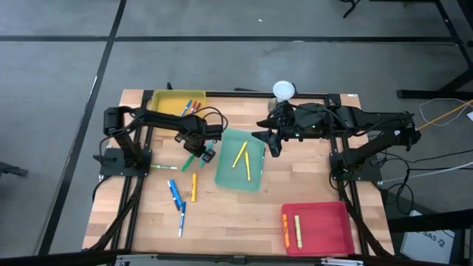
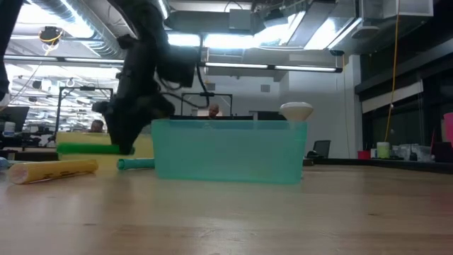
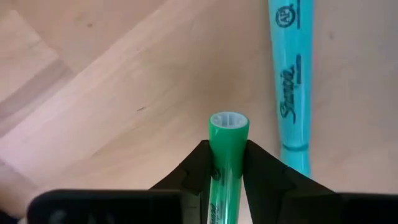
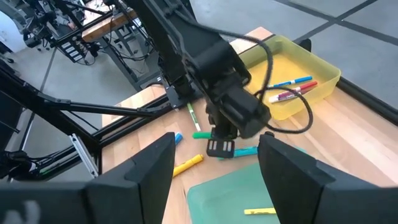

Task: Pick & Place Markers
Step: Put the green highlighter pen into the pink bin

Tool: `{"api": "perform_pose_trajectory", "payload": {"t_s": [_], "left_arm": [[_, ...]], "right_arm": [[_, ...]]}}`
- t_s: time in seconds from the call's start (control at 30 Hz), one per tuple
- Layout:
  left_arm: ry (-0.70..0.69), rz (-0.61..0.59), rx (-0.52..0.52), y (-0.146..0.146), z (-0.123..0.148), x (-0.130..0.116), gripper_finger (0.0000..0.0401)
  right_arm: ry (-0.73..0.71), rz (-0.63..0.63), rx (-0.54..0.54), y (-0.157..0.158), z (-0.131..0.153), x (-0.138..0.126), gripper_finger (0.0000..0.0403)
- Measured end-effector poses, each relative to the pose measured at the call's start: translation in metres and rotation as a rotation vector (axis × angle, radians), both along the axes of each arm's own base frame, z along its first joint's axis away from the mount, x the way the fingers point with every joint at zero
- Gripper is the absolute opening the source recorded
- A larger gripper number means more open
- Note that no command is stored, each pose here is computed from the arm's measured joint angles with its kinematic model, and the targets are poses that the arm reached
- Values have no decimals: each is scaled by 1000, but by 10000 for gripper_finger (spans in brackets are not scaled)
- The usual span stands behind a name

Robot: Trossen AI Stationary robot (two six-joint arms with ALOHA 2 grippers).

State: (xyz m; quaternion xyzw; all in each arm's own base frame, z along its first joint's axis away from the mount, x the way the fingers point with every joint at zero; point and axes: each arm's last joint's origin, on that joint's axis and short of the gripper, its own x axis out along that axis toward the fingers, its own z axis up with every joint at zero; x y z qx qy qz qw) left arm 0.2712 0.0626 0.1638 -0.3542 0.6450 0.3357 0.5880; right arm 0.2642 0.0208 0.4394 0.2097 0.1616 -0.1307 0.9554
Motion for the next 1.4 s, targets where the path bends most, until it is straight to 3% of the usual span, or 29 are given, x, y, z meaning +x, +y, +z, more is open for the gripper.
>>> {"api": "perform_pose_trajectory", "payload": {"t_s": [0.17,0.3,0.67,0.97,1.2,1.4], "left_arm": [[-119,29,39,-2,30,-8,63],[-305,59,110,-2,61,-14,63],[-1098,26,337,0,153,-7,63],[-1590,-130,443,-2,204,-1,63],[-1728,-281,511,-16,218,0,63],[-1760,-368,528,-32,220,2,63]], "right_arm": [[5,8,-21,0,0,0,223],[5,8,-21,0,0,0,223],[7,38,-34,1,0,0,223],[6,38,-33,1,0,0,223],[-3,42,-41,1,1,1,223],[-43,51,-55,1,5,2,224]]}}
